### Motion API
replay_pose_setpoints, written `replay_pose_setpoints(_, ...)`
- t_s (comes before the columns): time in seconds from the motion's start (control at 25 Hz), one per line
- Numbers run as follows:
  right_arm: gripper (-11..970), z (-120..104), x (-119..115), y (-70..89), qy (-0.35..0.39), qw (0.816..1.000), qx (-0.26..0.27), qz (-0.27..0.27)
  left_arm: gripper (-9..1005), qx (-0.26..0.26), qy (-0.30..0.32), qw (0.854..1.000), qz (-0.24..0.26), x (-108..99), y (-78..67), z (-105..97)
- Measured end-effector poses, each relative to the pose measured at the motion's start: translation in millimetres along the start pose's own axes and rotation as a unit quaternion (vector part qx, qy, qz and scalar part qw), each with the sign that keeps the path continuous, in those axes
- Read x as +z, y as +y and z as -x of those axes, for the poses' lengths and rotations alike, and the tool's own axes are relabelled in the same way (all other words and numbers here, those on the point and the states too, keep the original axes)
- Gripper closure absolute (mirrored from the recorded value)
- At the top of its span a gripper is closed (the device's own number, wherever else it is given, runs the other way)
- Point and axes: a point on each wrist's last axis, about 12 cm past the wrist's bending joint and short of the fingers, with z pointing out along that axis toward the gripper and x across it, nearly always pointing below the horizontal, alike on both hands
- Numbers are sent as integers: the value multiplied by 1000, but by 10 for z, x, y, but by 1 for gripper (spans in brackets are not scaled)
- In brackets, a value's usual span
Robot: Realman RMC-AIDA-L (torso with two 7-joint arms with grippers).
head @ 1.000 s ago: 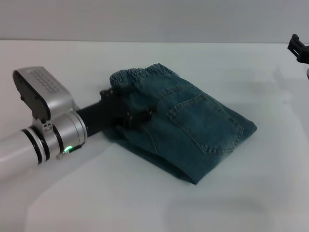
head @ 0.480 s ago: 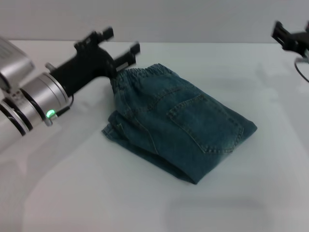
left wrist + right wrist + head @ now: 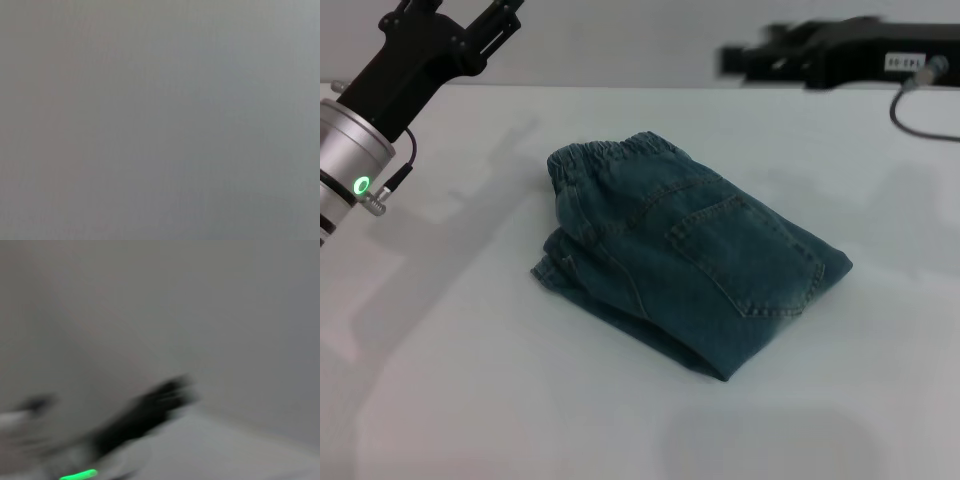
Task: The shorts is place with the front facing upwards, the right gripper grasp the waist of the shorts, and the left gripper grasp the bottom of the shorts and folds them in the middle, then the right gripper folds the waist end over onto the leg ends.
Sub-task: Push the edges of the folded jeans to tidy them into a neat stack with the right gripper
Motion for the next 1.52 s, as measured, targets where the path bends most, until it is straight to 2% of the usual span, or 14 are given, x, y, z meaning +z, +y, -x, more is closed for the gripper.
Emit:
replay_pose_setpoints(0.12,172,12,15,72,52,989,37,136,169,7,0,1000,-1,0,-2,-1)
replay_pose_setpoints(0.2,173,-50,43,65,77,980,55,176,169,14,2,1000,-3,2,-15,-11)
replay_pose_setpoints(0.28,173,-113,65,53,92,976,61,190,169,14,4,1000,-3,-1,-23,-26)
replay_pose_setpoints(0.64,173,-447,215,-79,162,972,81,152,169,12,4,1000,-11,5,-45,-44)
replay_pose_setpoints(1.08,173,-840,499,-179,254,952,99,136,169,13,9,1000,-11,-12,-39,-60)
replay_pose_setpoints(1.52,173,-1093,587,-248,305,940,104,110,169,11,15,1000,-5,-46,-32,-93)
